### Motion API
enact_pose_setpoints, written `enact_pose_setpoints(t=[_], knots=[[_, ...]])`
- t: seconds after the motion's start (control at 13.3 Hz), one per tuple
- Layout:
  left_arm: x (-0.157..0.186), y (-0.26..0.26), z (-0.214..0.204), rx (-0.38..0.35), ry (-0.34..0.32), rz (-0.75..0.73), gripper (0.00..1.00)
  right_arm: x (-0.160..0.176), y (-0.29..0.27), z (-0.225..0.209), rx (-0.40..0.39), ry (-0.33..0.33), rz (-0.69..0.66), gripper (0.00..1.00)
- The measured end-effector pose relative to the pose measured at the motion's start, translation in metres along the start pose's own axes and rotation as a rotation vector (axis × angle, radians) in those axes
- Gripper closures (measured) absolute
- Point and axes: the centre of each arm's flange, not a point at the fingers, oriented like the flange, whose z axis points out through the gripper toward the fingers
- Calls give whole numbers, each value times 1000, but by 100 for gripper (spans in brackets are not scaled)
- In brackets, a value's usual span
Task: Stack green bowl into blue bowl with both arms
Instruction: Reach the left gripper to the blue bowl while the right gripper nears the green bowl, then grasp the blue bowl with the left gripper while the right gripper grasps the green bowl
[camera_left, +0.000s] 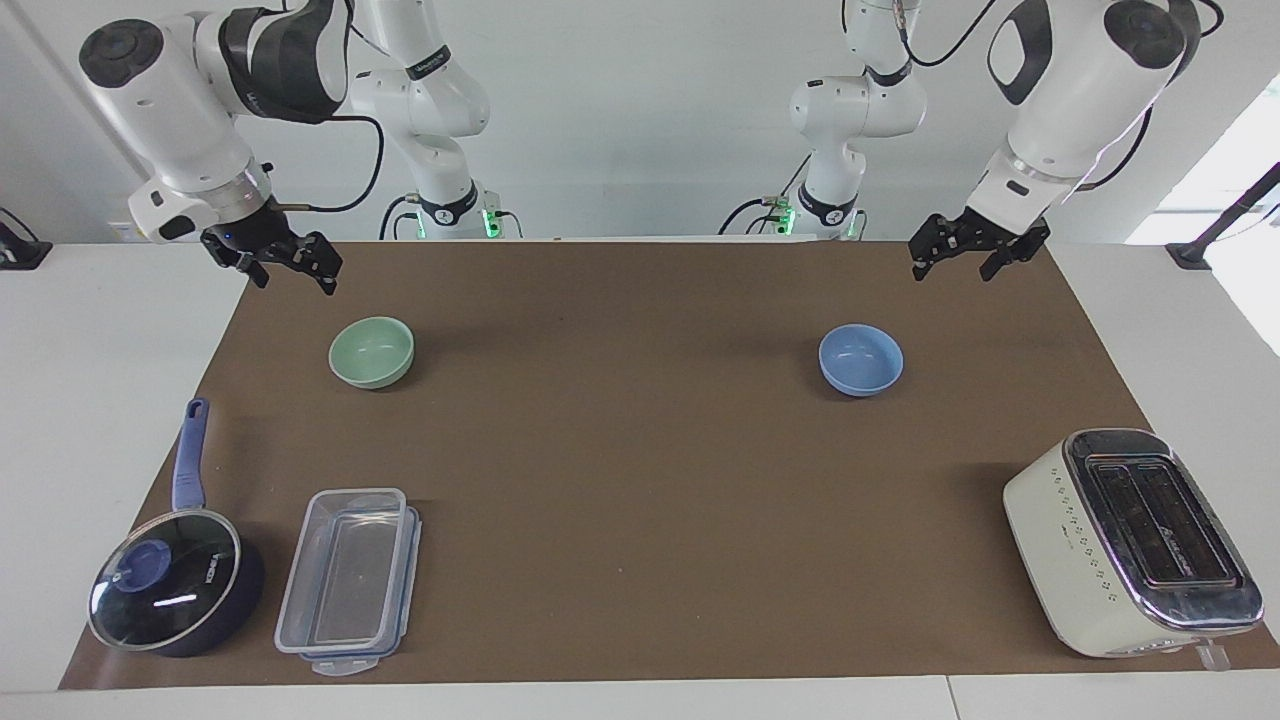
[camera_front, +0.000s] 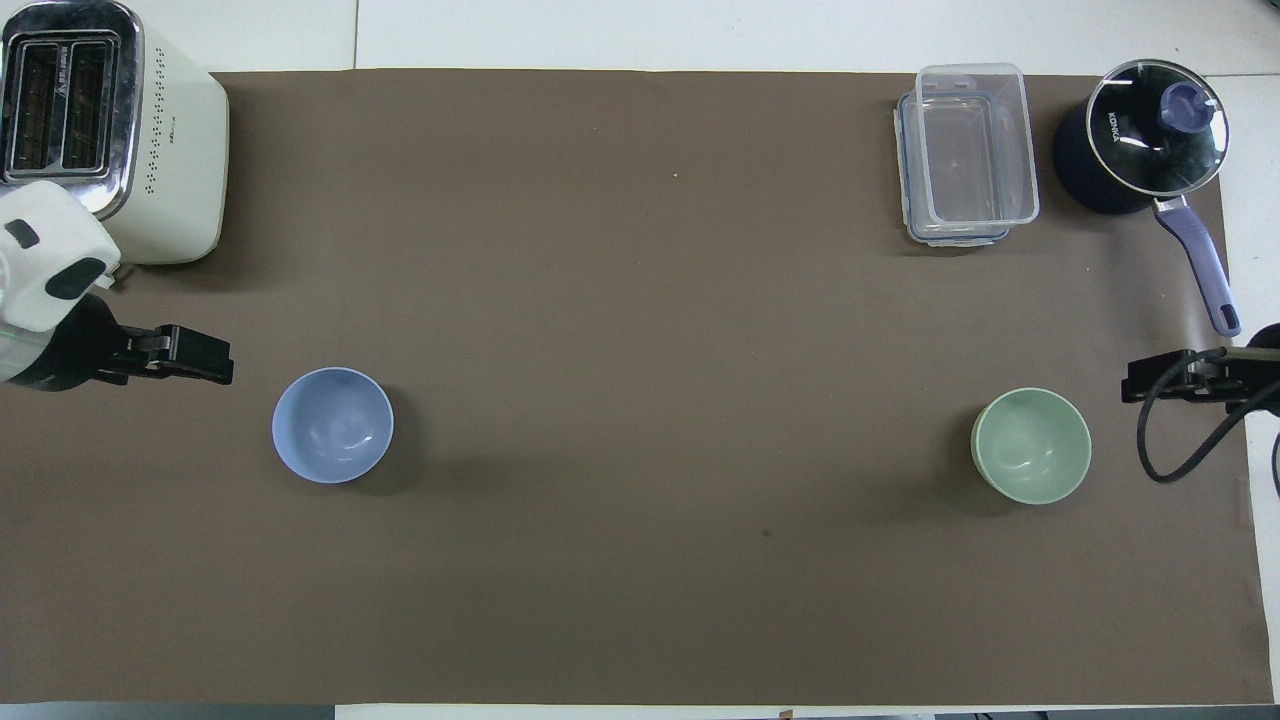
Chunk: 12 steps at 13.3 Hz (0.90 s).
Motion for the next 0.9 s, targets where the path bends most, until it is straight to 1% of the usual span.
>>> enact_pose_setpoints(t=[0.22,0.3,0.45,0.6,0.75,0.9], knots=[[-3,-13,85,-2,-32,65,0,-29,12,46,0,25,-11,0],[-5,-16,110,-3,-31,85,0,-35,13,58,0,30,-14,0],[-8,-18,146,-2,-32,107,0,-40,18,79,-1,51,-23,0],[-10,-17,164,-3,-50,118,0,-42,29,102,-2,72,-36,0],[-11,-17,172,-5,-64,123,0,-39,44,125,-2,85,-47,0],[-12,-17,180,-5,-66,127,3,-34,54,143,-2,88,-47,0]])
